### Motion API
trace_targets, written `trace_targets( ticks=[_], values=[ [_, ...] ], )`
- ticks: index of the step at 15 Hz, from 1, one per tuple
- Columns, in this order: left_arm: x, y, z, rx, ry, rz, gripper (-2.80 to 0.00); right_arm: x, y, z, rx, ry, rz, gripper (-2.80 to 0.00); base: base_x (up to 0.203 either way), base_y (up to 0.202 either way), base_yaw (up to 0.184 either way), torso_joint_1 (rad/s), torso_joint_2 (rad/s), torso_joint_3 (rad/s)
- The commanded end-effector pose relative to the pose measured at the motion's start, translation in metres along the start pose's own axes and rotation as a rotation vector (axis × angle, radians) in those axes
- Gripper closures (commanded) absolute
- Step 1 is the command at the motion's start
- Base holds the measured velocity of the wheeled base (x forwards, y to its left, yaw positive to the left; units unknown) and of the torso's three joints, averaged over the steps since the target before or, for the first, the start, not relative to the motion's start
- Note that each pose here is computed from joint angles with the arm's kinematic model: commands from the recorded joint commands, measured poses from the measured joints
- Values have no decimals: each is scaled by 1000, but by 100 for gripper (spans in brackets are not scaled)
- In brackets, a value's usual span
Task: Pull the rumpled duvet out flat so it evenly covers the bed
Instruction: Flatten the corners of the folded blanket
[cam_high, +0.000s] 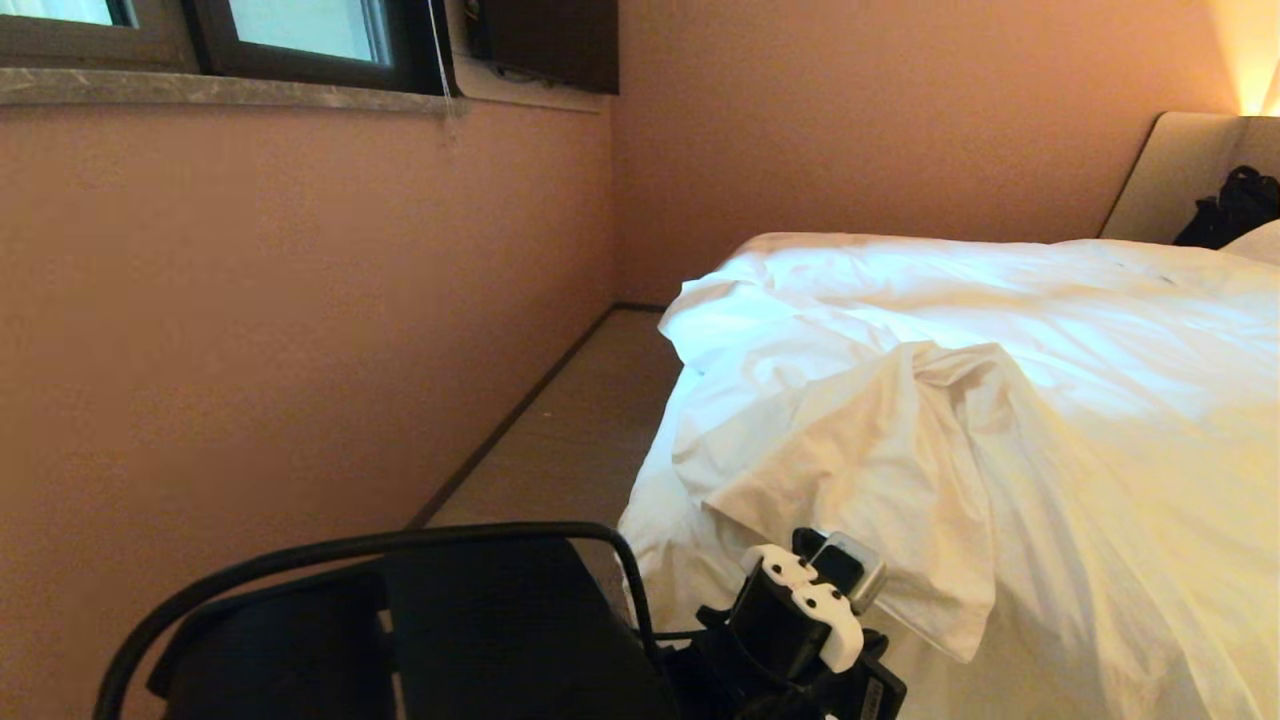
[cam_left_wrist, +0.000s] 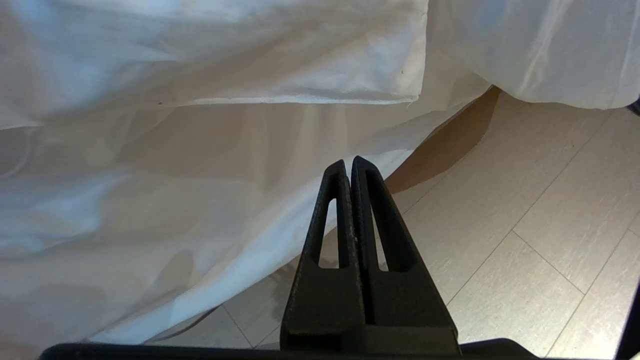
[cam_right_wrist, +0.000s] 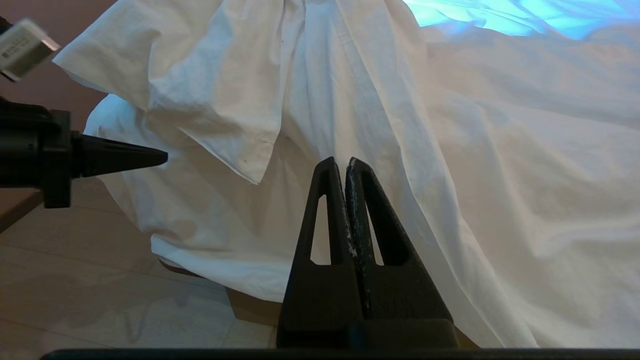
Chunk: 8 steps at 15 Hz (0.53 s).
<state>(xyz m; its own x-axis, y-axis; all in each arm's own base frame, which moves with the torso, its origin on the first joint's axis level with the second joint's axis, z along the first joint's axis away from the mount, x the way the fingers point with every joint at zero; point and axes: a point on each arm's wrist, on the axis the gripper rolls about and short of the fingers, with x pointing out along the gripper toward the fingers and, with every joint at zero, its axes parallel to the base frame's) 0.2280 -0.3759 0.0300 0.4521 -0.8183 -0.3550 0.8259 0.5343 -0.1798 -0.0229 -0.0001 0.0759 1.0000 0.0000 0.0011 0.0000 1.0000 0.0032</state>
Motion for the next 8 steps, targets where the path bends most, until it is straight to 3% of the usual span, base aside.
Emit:
trace_targets(
  ticks=[1, 8],
  values=[
    [4, 1, -3, 1, -1, 8, 0, 0, 0, 0, 0, 0, 0, 0, 0, 0, 0, 0, 0, 0],
    [19, -7, 24, 38, -107, 5, 0, 0, 0, 0, 0, 0, 0, 0, 0, 0, 0, 0, 0, 0]
  ],
)
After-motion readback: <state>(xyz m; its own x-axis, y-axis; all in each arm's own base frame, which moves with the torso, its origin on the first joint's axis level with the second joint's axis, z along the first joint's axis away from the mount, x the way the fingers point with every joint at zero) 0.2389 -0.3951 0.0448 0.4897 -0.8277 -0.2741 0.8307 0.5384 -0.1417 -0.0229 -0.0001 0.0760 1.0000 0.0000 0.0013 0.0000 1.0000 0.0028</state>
